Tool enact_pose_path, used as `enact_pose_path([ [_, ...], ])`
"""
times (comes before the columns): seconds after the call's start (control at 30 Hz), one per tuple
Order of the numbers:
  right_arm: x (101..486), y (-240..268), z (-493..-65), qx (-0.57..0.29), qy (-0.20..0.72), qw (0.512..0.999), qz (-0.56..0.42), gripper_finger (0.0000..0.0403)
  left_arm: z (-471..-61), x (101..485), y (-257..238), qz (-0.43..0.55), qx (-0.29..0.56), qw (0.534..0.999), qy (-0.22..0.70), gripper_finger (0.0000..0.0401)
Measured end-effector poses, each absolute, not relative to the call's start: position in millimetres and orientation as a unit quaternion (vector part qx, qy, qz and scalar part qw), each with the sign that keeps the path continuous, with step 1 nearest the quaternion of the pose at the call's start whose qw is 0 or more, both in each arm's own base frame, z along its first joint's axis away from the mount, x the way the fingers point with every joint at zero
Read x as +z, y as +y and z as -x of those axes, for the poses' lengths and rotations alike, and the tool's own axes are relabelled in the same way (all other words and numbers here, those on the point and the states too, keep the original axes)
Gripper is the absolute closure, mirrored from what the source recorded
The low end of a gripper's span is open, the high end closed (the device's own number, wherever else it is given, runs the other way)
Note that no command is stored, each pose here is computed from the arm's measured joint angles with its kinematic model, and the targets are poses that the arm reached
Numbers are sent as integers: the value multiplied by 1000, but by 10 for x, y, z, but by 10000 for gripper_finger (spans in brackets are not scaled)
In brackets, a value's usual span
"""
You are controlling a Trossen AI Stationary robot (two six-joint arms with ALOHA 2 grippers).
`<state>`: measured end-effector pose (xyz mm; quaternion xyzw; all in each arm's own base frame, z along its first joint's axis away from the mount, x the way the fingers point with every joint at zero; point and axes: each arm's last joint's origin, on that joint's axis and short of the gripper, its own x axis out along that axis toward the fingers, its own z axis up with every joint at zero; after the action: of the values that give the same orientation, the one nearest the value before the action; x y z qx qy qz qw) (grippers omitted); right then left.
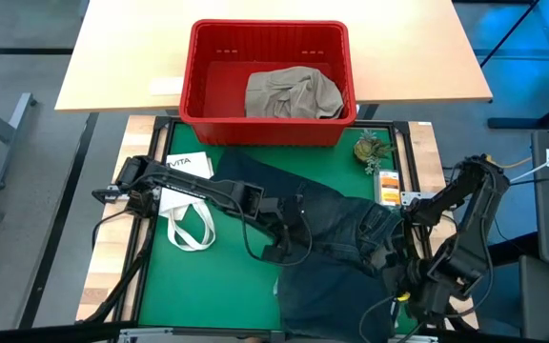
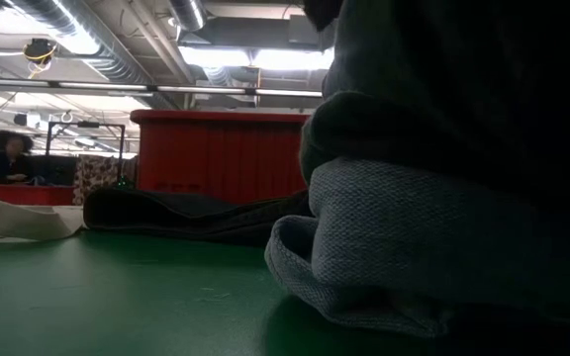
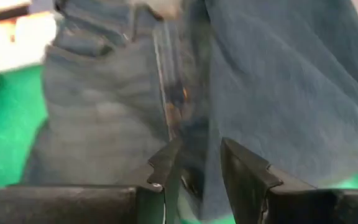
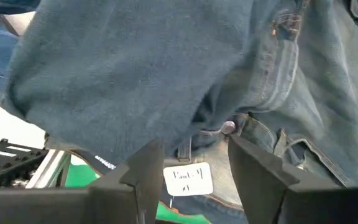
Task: Fold Laundry from Bin
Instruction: Fold the dark blue jeans
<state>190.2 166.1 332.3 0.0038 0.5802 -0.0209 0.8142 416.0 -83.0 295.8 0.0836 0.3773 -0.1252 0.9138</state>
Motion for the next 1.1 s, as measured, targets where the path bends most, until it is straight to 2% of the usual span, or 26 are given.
enact_pose_path([
  [0.33, 3264, 1698, -1945, 3, 566, 825, 10, 223, -4184, 2878, -839, -55, -122, 909, 395, 296],
  [0.57, 3271, 1683, -2003, -6, 560, 828, -29, 223, -4285, 2690, -880, -43, -148, 902, 404, 297],
  [0.87, 3261, 1451, -2181, -24, 585, 805, -97, 223, -4279, 2675, -880, -18, -144, 899, 414, 295],
  [1.1, 3217, 1361, -2215, -12, 616, 777, -127, 223, -4330, 2486, -890, -18, -143, 886, 442, 295],
])
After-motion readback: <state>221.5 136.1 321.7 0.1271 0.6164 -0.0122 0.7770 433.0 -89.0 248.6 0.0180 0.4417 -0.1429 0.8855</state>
